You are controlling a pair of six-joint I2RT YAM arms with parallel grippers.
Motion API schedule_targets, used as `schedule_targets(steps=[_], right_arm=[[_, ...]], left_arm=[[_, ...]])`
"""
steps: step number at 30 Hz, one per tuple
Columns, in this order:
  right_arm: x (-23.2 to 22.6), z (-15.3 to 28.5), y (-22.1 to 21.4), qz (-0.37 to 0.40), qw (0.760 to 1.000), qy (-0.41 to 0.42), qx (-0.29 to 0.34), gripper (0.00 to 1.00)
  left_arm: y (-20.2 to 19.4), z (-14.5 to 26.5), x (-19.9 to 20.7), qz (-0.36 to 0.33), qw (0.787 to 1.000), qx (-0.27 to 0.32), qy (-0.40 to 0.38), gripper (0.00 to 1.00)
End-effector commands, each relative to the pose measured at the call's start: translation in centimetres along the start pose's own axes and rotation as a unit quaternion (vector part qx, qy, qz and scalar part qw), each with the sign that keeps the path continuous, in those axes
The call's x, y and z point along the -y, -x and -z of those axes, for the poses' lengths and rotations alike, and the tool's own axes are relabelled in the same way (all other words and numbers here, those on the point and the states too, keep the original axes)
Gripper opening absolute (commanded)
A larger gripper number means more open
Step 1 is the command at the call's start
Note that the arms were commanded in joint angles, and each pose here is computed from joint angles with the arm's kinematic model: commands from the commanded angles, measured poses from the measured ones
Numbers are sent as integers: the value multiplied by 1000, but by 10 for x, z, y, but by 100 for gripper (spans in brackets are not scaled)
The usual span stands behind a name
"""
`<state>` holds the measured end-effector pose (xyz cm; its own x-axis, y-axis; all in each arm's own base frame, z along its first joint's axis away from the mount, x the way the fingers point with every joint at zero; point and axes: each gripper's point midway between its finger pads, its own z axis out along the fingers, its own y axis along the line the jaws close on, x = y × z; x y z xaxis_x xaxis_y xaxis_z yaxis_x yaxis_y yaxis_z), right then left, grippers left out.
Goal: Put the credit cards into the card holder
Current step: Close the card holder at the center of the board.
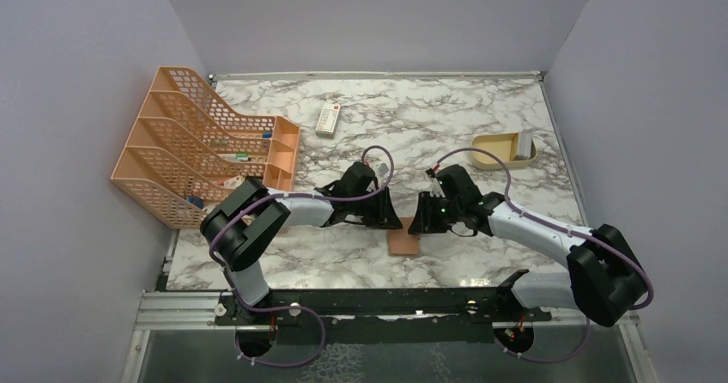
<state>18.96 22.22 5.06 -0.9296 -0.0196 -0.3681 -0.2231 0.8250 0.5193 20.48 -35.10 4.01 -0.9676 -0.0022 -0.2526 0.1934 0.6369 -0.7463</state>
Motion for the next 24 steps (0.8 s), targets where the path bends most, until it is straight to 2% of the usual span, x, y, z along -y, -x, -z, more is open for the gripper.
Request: schedule_targets(steps=[1, 4, 11, 24], right_arm=[[0, 3, 15, 3, 1000, -12, 29, 31], [5, 0, 13, 2, 1000, -20, 22, 31], [-6, -4, 8, 6, 1000, 18, 12, 21], [-5, -12, -6, 0, 999, 33, -14, 21]], left_arm=[[-1, -5, -7, -5, 1000, -5, 17, 26], [-2, -4, -8, -4, 1000, -6, 20, 26], [-2, -4, -10, -2, 1000, -4, 24, 26], [-1, -2, -8, 0, 1000, 0, 23, 26]])
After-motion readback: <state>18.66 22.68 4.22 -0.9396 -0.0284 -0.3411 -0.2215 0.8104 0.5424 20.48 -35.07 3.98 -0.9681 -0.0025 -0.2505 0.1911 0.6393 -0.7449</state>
